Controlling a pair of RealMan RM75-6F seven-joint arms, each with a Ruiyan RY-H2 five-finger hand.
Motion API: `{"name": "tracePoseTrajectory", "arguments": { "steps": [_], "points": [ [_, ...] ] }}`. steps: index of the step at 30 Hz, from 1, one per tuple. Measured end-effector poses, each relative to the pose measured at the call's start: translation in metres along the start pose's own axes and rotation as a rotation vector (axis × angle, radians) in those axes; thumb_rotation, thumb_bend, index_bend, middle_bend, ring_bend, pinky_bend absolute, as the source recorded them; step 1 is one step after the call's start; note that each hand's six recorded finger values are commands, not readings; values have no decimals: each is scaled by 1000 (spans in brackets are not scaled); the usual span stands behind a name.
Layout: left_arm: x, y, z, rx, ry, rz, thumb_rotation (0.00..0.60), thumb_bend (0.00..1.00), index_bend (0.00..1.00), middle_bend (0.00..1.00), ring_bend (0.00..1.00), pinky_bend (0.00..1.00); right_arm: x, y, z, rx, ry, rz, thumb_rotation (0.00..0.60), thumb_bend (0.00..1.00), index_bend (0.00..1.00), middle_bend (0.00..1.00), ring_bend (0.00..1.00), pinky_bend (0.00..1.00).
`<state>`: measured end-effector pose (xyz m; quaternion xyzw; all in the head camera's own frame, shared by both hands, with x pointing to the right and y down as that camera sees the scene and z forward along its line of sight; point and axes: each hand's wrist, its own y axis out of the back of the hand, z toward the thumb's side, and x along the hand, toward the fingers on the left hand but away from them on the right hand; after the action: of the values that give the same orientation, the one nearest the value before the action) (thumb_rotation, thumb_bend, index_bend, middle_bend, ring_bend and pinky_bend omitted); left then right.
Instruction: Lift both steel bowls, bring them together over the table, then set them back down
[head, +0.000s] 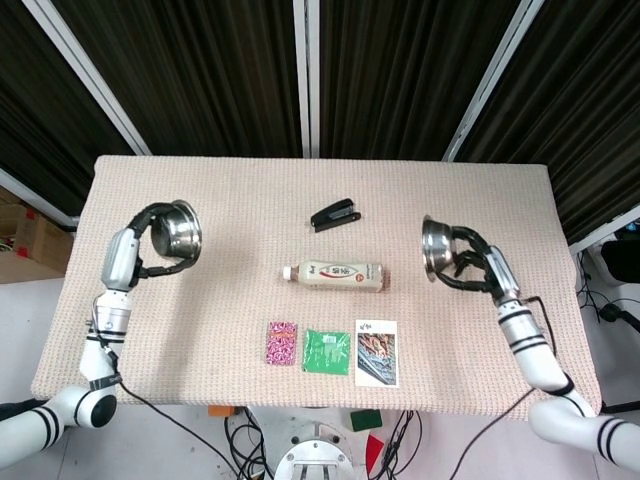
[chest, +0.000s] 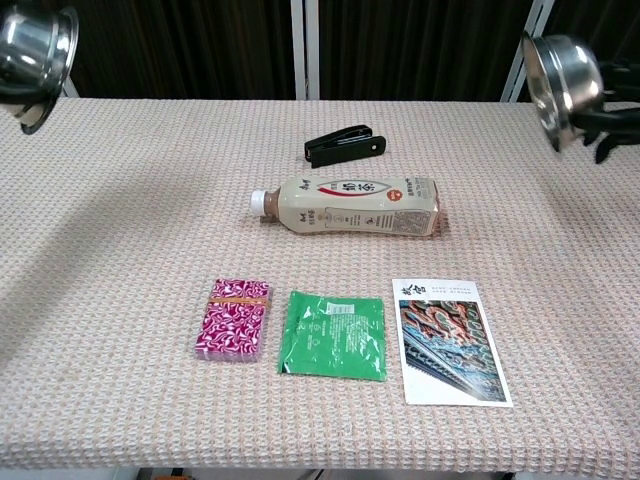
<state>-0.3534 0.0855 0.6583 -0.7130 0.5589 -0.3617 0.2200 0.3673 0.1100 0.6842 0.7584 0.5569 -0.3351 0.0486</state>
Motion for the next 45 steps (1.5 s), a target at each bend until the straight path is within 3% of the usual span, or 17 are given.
{"name": "tracePoseTrajectory", "arguments": {
  "steps": [6,9,13,15,17,18,20,24,33,37,41,45],
  "points": [
    [-5,12,-17,361,54,-133,600,156,727,740,657,764,40,35,-24,303,-146,-43,600,325,744,576,522,583],
    [-8,8,-22,496,75,-222,600,156,735,750,661,722,53,45,-33,418,-228,-44,600,327,744,576,525,584],
    [-11,-8,-25,625,100,-348,600,156,697,733,658,715,64,50,-44,494,-325,-41,600,325,722,557,525,582],
    [-11,-18,-26,653,109,-394,600,144,473,609,576,669,64,48,-48,511,-349,-37,600,296,614,467,460,525],
    [-12,-30,-27,655,111,-432,600,81,117,283,302,512,63,42,-50,512,-356,-21,600,211,349,237,215,347],
    [-12,-34,-27,657,112,-446,600,47,35,150,183,433,63,40,-50,508,-356,-12,600,151,205,119,92,250],
    [-12,-39,-27,655,118,-464,600,5,0,9,31,294,61,39,-50,504,-348,-9,600,53,40,13,2,122],
    [-13,-43,-29,632,136,-476,600,0,0,0,0,200,60,37,-46,481,-319,-14,600,0,0,0,0,16],
    [-19,-33,-26,579,134,-419,596,0,0,0,0,195,64,37,-45,460,-285,-36,600,0,0,0,0,0],
    [-24,-21,-24,555,138,-356,459,0,0,0,0,174,66,38,-38,459,-241,-72,600,0,0,0,0,0],
    [-32,2,-17,499,138,-207,452,0,0,0,0,170,74,40,-26,489,-157,-144,600,0,0,0,0,0],
    [-59,28,-12,443,140,-43,449,0,0,0,0,167,88,40,-18,612,-97,-216,600,0,0,0,0,0]
  ]
}}
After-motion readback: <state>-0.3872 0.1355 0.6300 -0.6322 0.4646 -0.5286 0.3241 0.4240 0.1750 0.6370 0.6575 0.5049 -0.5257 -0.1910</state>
